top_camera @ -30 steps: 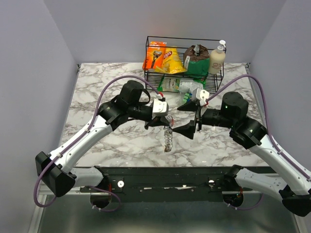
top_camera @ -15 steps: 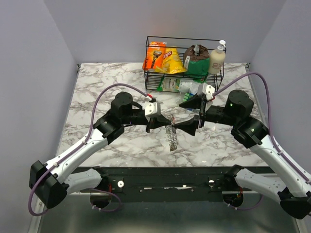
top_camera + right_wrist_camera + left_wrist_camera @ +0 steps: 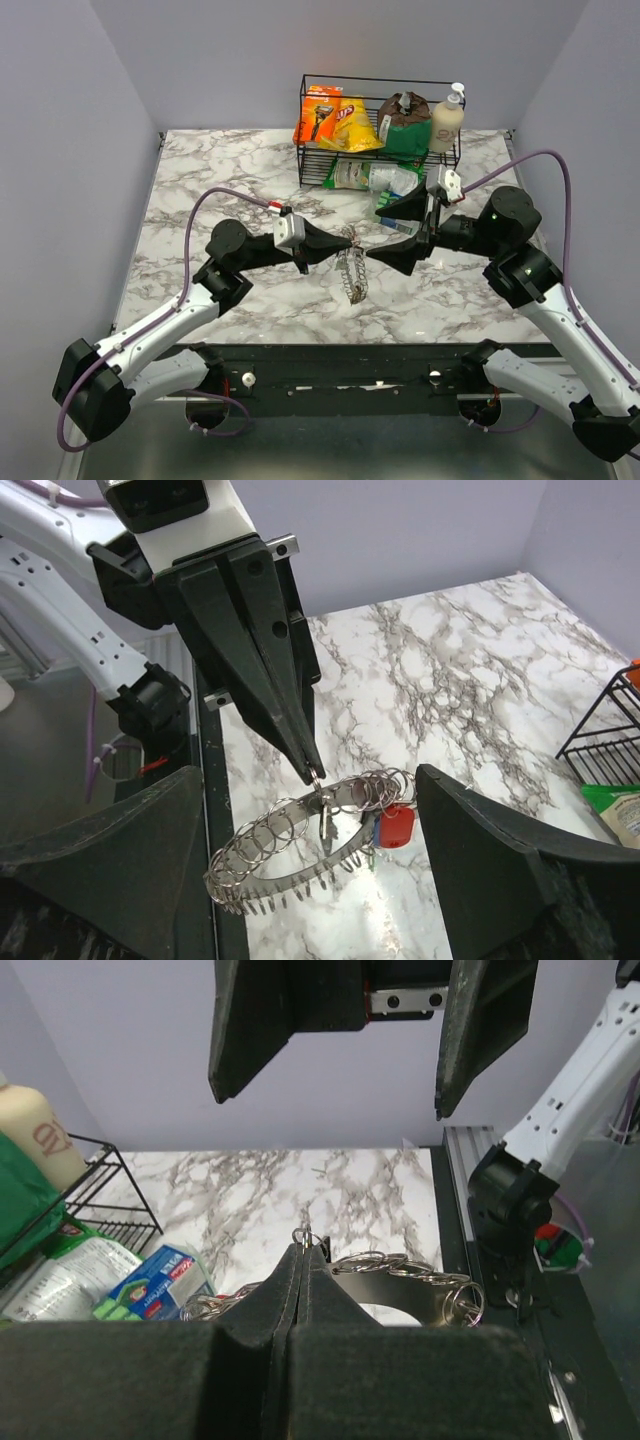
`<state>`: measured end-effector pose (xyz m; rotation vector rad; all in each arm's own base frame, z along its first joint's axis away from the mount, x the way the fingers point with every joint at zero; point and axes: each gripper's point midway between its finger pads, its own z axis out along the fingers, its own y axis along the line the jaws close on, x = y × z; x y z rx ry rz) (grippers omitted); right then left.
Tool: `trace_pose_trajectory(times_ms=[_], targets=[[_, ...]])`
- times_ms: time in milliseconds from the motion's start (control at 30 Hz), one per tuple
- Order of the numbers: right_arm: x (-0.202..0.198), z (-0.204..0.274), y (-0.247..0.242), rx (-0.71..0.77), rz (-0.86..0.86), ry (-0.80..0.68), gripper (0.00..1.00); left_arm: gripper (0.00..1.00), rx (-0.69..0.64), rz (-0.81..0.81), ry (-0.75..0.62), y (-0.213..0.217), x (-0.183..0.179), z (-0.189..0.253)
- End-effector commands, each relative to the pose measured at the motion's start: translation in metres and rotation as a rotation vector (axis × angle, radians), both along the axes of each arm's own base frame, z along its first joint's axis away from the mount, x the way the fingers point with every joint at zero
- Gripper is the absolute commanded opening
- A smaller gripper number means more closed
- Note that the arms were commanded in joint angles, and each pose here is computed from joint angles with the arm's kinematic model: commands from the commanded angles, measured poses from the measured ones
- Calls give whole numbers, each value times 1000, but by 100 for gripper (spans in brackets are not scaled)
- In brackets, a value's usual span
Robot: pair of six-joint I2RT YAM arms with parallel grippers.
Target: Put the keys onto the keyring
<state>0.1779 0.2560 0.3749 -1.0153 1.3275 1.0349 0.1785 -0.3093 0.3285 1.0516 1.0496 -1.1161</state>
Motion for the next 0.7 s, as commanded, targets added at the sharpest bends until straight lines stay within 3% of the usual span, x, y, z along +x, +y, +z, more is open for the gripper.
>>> trace_pose_trajectory(times_ms=[0,333,667], targets=[[-8,9,-1,37,40,-12,94,0,-200,40,-104,11,-4,48],[-2,14,-7,44,57,-19,91,0,-302,37,-166,21,-14,60],[-14,25,3,73,203,-22,88,0,-422,38,-214,34,-25,77]])
